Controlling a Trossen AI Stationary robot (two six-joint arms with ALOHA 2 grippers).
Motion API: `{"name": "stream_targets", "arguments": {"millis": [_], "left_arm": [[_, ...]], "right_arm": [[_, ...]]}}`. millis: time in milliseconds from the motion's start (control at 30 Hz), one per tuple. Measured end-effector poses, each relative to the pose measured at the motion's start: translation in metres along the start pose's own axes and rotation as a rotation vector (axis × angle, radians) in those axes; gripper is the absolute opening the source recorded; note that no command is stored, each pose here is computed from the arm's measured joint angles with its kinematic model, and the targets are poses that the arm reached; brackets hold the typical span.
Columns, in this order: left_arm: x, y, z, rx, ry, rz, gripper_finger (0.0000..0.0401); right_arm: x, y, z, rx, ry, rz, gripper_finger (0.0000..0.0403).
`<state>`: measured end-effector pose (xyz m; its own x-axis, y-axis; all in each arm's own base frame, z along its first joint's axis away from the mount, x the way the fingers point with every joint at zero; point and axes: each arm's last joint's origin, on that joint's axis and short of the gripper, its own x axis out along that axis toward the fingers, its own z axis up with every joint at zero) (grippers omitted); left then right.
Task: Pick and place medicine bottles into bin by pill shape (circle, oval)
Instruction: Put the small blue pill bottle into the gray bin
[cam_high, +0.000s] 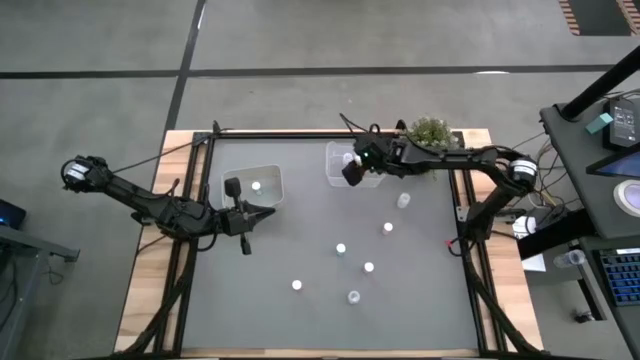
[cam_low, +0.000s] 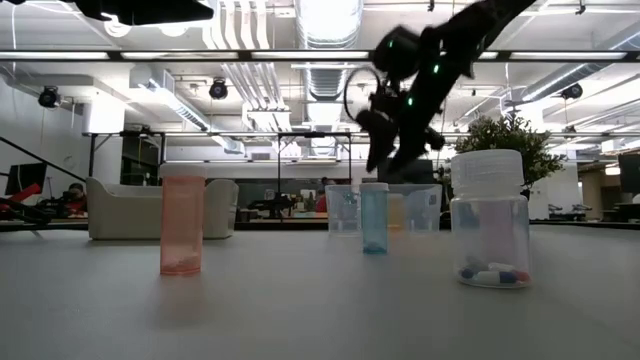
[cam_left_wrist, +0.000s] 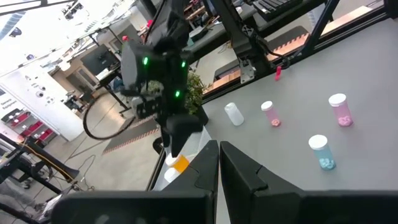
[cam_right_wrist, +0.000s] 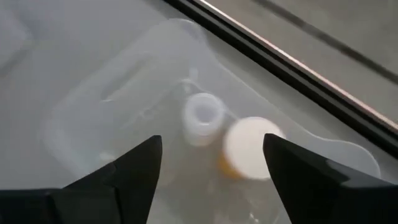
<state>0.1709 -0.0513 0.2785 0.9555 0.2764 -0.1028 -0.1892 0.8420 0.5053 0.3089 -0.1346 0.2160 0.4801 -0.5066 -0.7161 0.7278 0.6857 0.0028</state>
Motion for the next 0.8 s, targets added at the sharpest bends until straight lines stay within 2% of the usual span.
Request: {"name": "stream_targets", "arguments": {"millis": [167,300,400,633,800], "left_arm": [[0.0,0.0,0.001,-0.063,-0.005,0.002,0.0],[0.003,-0.002,0.0,-0.177,0.0,0.0,0.0],[0.009,-0.008,0.002,-0.219,-0.011,0.004,0.0],[0.037,-0.026,0.012,-0.291,-0.097,0.035,0.0],[0.059,-0.04,0.026,-0.285,-0.077,0.027,0.0]], "right_arm": [[-0.039,0.022,-0.008,-0.108,-0.061,0.036,0.026],[-0.071,0.034,-0.029,-0.224,-0.108,0.096,0.0254],[-0.09,0.039,-0.051,-0.29,-0.164,0.173,0.0249],[-0.112,0.035,-0.095,-0.389,-0.373,0.39,0.0242],[-0.123,0.022,-0.111,-0.427,-0.537,0.514,0.0241]]}}
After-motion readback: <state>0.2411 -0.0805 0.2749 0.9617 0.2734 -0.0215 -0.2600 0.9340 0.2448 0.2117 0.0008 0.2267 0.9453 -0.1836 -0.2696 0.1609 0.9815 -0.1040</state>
